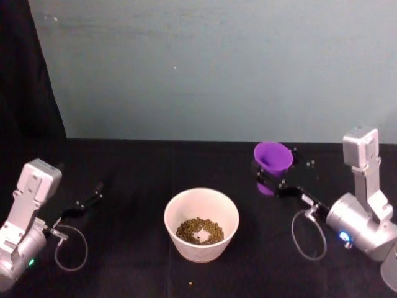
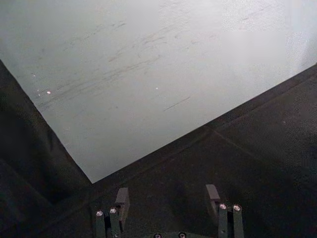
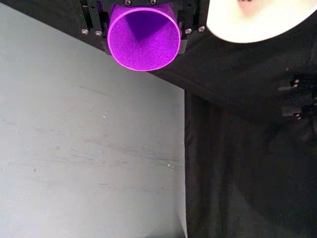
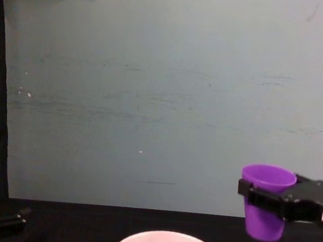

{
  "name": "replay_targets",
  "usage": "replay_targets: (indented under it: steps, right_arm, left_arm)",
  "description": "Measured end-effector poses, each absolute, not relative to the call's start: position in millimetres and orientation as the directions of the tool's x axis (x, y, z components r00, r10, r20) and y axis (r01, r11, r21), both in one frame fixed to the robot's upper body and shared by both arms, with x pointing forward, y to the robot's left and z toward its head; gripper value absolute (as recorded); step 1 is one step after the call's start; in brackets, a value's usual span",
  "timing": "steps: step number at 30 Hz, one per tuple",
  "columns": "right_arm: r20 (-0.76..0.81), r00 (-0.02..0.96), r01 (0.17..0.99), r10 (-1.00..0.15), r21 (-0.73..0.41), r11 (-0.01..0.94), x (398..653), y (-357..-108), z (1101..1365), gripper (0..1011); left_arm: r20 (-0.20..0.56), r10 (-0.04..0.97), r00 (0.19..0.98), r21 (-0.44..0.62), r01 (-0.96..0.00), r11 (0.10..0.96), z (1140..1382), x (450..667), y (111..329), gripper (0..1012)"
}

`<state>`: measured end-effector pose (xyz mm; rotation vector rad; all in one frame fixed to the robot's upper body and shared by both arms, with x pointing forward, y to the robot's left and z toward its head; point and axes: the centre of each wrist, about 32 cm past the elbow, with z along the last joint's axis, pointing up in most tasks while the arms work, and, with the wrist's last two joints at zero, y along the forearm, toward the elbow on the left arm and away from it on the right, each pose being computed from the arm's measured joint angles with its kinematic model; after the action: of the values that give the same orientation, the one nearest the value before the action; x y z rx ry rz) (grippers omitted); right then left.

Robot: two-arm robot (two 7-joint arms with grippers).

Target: Pick up the cup and pour the mung beans from the cup into the bowl.

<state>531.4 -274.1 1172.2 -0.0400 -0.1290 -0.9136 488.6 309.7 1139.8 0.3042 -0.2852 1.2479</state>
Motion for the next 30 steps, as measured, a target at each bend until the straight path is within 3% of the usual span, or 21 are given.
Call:
replay_targets:
  steps: [14,30]
  right_arm:
    - [0.070,0.622,0.779,-0.780,0.042,0.625,541.4,-274.0,1119.5,747]
    - [0.097,0.643,0.762,-0.760,0.017,0.647,544.6,-264.4,1100.3,747]
  left_arm:
    - [0.374,0.880,0.292,0.070,-0.955,0.287,1139.8,488.6,309.7,1003]
    - [0.374,0.880,0.292,0.070,-0.955,0.287,1139.8,488.6,309.7,1003]
